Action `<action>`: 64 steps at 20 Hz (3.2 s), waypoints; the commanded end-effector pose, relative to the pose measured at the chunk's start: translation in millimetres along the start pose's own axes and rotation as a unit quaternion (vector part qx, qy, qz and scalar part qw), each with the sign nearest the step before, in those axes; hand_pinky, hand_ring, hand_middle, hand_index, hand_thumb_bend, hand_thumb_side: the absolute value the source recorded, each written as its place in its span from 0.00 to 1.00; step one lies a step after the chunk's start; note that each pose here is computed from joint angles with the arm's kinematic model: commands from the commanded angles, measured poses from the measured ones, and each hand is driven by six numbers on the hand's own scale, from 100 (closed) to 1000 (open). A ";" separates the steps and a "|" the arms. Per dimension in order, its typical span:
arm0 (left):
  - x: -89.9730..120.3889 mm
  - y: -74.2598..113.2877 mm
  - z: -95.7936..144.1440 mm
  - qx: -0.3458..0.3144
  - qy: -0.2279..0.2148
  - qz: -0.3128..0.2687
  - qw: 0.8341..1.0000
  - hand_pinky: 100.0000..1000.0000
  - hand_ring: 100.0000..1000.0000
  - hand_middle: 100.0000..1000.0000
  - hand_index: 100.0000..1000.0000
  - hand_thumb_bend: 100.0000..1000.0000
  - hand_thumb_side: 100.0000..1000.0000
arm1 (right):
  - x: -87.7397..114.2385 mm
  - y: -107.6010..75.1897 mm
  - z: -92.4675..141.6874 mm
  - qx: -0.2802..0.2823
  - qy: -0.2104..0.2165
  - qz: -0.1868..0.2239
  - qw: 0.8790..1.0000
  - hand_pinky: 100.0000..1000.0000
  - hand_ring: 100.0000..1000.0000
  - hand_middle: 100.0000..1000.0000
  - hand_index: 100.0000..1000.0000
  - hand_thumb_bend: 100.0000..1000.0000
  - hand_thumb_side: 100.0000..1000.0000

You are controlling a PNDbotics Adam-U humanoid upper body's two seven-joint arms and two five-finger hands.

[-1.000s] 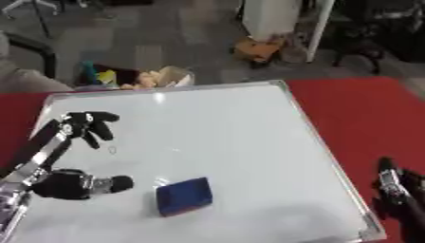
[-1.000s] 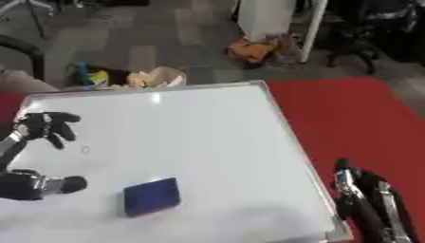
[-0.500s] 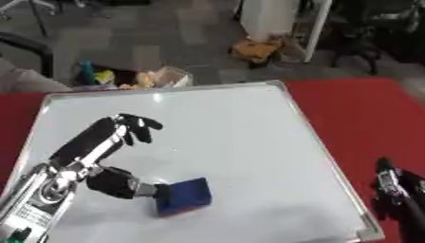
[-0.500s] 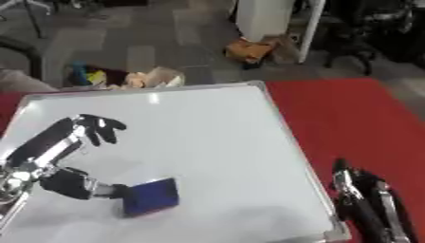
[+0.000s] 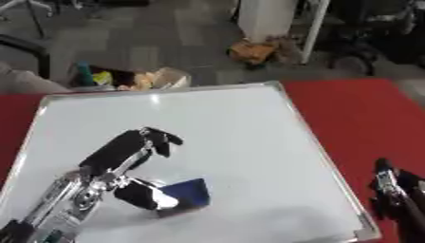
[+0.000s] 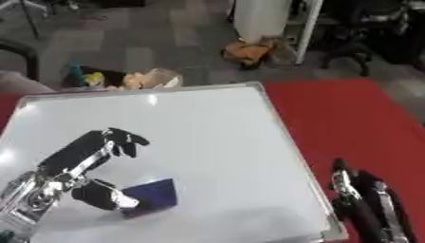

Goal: Wipe the whiteboard clean with a brush.

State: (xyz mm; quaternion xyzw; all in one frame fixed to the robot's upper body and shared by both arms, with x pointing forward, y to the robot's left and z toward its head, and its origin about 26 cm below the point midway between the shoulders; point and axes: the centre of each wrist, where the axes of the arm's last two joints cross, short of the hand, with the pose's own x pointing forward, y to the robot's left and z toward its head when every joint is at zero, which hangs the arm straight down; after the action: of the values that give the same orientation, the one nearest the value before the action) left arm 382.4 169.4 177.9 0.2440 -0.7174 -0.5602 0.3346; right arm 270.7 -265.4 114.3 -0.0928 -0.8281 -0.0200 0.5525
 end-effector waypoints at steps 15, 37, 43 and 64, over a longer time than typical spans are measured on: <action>3.5 -17.2 -13.8 -0.044 -0.004 -0.004 0.999 0.53 0.59 0.51 0.79 0.77 0.41 | 8.6 -1.6 -2.5 0.010 -0.015 0.001 1.000 0.00 0.00 0.00 0.32 0.00 0.51; -0.8 -27.7 -14.5 -0.059 0.014 -0.022 0.998 0.52 0.58 0.51 0.79 0.68 0.36 | 8.3 -0.9 -2.1 0.010 -0.014 0.001 1.000 0.00 0.00 0.00 0.32 0.00 0.51; -1.9 -29.6 -13.8 -0.057 0.019 -0.017 0.998 0.51 0.56 0.48 0.78 0.61 0.37 | 8.3 -0.8 -2.1 0.010 -0.014 0.001 1.000 0.00 0.00 0.00 0.32 0.00 0.51; -5.0 -28.1 -11.8 -0.043 0.039 -0.012 0.998 0.46 0.46 0.38 0.72 0.42 0.29 | 8.0 -0.8 -1.8 0.010 -0.013 0.001 1.000 0.00 0.00 0.00 0.32 0.00 0.51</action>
State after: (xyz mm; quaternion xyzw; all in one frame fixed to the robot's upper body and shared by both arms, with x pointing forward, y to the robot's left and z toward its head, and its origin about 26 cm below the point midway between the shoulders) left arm 393.0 156.2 142.7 0.2513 -0.6701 -0.5922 0.3703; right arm 270.5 -263.9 114.0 -0.0873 -0.8271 -0.0155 0.5550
